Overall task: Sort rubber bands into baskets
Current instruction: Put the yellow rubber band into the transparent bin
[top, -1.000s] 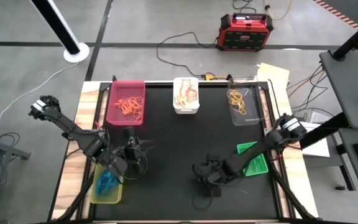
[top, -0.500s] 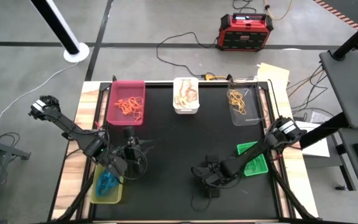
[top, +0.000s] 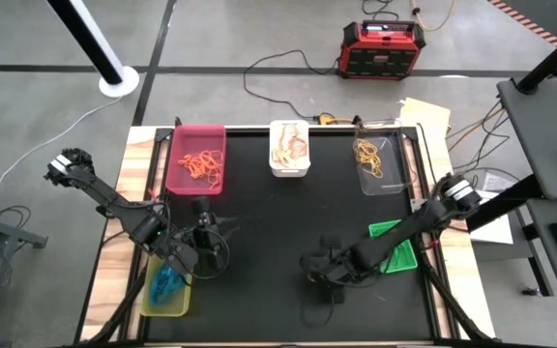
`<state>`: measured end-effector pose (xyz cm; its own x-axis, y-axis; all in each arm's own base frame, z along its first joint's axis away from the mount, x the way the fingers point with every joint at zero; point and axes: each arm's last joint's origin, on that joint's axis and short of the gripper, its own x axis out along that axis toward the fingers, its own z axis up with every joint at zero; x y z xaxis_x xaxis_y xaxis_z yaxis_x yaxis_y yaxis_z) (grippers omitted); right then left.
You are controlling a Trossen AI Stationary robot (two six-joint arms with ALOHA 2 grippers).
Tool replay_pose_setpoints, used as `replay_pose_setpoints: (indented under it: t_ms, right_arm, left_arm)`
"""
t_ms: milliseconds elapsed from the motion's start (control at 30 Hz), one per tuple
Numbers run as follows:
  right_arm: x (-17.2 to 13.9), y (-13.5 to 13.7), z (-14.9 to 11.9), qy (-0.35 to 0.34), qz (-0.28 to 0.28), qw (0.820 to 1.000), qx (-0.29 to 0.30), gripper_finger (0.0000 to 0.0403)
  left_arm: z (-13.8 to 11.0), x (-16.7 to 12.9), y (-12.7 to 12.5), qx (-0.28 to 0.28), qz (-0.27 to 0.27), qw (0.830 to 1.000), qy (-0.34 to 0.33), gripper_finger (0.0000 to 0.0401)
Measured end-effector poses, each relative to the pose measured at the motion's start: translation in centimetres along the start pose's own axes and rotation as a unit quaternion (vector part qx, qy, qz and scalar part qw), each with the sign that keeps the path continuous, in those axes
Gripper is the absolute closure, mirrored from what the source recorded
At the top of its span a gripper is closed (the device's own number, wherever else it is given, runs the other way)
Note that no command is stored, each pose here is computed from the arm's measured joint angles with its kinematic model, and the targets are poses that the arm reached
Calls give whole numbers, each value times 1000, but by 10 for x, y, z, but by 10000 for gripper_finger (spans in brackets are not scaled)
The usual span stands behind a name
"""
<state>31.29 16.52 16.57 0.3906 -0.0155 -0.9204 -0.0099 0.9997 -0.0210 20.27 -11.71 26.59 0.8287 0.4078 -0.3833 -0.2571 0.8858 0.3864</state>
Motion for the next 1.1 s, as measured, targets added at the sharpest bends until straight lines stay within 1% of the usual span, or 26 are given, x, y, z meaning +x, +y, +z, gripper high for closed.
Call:
replay_pose_setpoints:
  t_ms: [200, 300, 367, 467, 567, 667, 733, 800, 867, 1000, 1100]
  right_arm:
    - [-44, -12, 6, -70, -47, 996, 10, 394]
    - [-67, -18, 9, -108, -53, 993, 20, 394]
    - [-75, -20, 9, -119, -48, 991, 24, 394]
    - [-76, -20, 8, -129, -43, 991, 19, 394]
    - [-66, -13, 10, -140, -22, 990, 0, 384]
    - [-45, -6, 11, -131, 6, 991, -1, 360]
    - [-31, -2, 10, -119, 14, 993, 9, 334]
    - [-17, 0, 7, -98, 9, 995, 29, 303]
    - [-4, 2, 5, -79, 6, 996, 35, 270]
    - [22, 8, 1, -66, 3, 998, 16, 213]
    - [36, 10, -4, -47, -2, 999, 3, 188]
  left_arm:
    - [0, 0, 0, 0, 0, 1000, 0, 304]
    - [0, 0, 0, 0, 0, 1000, 0, 304]
    - [0, 0, 0, 0, 0, 1000, 0, 304]
    - [0, 0, 0, 0, 0, 1000, 0, 304]
    - [0, 0, 0, 0, 0, 1000, 0, 304]
    - [0, 0, 0, -1, 0, 1000, -1, 304]
    - [0, 0, 0, 0, 0, 1000, 0, 304]
    - [0, 0, 0, 0, -1, 1000, 0, 304]
    - [0, 0, 0, 0, -1, 1000, 0, 304]
    - [-1, 0, 0, 1, -1, 1000, 1, 304]
    - [-1, 0, 0, 1, -1, 1000, 1, 304]
